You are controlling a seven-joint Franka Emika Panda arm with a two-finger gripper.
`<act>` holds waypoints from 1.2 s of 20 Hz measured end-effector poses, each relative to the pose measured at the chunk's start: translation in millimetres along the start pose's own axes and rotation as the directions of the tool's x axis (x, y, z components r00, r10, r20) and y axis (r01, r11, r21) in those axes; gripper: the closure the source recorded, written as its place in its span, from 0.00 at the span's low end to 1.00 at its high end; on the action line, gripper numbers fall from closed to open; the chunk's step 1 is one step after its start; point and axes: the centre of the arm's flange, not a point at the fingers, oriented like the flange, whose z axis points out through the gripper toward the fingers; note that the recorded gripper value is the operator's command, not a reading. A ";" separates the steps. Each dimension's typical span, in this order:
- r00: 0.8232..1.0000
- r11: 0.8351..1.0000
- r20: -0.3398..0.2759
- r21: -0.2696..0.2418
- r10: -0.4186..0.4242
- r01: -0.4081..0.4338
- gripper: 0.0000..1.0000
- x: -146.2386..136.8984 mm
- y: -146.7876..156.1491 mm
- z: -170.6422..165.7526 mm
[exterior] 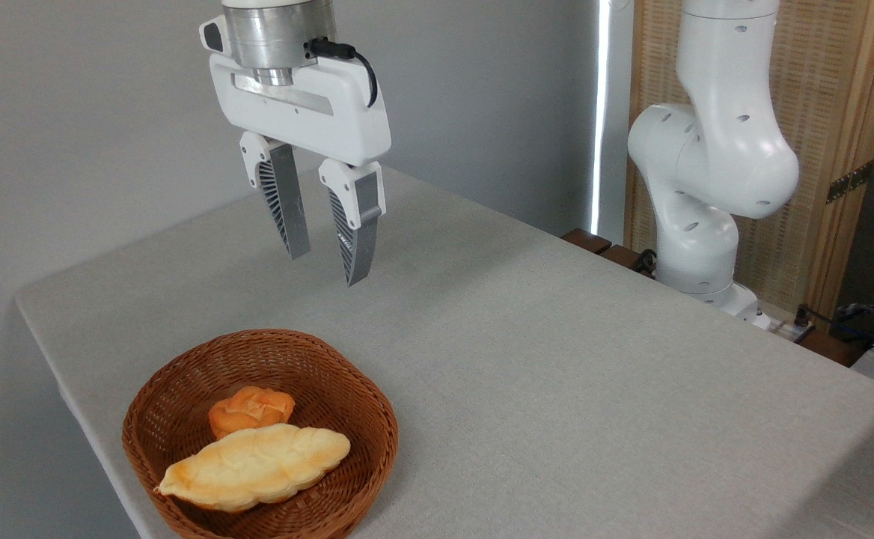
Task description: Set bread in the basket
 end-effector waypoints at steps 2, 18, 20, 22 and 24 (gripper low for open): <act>1.000 1.000 -0.001 0.000 0.000 0.000 0.00 -0.6 0.4 -0.5; 1.000 1.000 -0.015 0.009 0.005 -0.004 0.00 0.4 2.9 -12.2; 1.000 1.000 -0.010 0.006 0.004 -0.004 0.00 -0.1 2.9 -11.4; 1.000 1.000 -0.001 0.002 0.004 -0.004 0.00 -1.0 3.3 -10.5; 1.000 1.000 0.009 -0.004 0.003 -0.003 0.00 -2.3 3.7 -9.5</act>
